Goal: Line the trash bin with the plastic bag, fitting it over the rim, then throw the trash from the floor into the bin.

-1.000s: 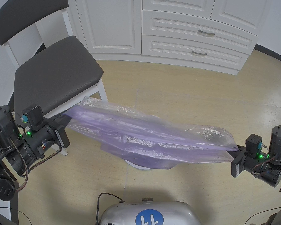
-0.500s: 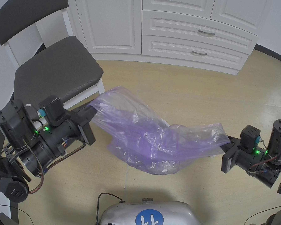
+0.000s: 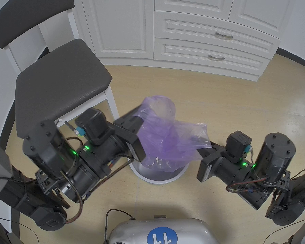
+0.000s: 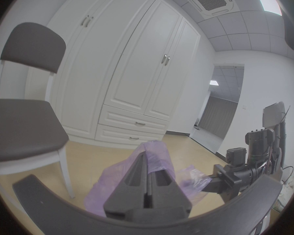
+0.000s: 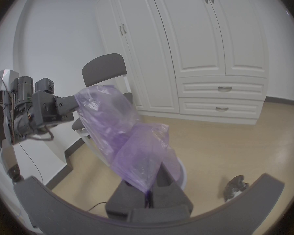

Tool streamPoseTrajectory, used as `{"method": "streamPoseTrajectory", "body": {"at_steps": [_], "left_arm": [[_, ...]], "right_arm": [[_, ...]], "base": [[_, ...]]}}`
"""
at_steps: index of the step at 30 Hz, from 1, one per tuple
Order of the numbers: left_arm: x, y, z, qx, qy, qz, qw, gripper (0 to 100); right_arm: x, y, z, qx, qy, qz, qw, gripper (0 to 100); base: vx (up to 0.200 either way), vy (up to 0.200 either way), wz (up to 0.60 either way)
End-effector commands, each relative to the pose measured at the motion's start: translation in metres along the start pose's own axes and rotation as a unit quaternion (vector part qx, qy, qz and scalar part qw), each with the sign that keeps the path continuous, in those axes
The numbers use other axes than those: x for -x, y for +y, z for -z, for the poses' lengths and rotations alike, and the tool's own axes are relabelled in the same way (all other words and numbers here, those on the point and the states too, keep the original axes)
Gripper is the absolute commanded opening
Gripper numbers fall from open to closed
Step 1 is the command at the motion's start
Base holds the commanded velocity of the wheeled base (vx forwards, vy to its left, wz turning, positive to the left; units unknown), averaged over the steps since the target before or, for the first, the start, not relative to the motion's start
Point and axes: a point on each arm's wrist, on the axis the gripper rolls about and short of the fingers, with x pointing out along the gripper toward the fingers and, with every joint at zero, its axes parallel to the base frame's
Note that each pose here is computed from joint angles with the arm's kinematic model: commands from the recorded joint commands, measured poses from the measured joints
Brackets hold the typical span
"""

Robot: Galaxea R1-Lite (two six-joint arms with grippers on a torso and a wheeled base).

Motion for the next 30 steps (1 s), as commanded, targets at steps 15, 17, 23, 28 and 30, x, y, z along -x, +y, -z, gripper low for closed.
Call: {"method": "streamPoseTrajectory", "body": {"at_steps": [15,17,23,28,30], "left_arm": [[-0.018,0.007,0.045,0.022,0.054,-0.018,0.9981,0],[-0.026,0.013,0.055,0.029,0.061,-0.027,0.9974,0],[-0.036,0.016,0.065,0.052,0.062,-0.032,0.9962,0],[-0.039,0.015,0.067,0.054,0.06,-0.03,0.9963,0],[-0.04,0.015,0.068,0.054,0.061,-0.03,0.9962,0]], "right_arm": [[-0.041,0.001,0.038,-0.006,0.031,0.015,0.9994,0],[-0.046,-0.006,0.043,-0.007,0.036,0.026,0.999,0],[-0.049,-0.012,0.042,-0.01,0.034,0.036,0.9987,0],[-0.048,-0.016,0.041,-0.009,0.033,0.041,0.9986,0],[-0.047,-0.016,0.041,-0.008,0.035,0.041,0.9985,0]], "base": [[0.0,0.0,0.0],[0.0,0.0,0.0],[0.0,0.0,0.0],[0.0,0.0,0.0],[0.0,0.0,0.0]]}}
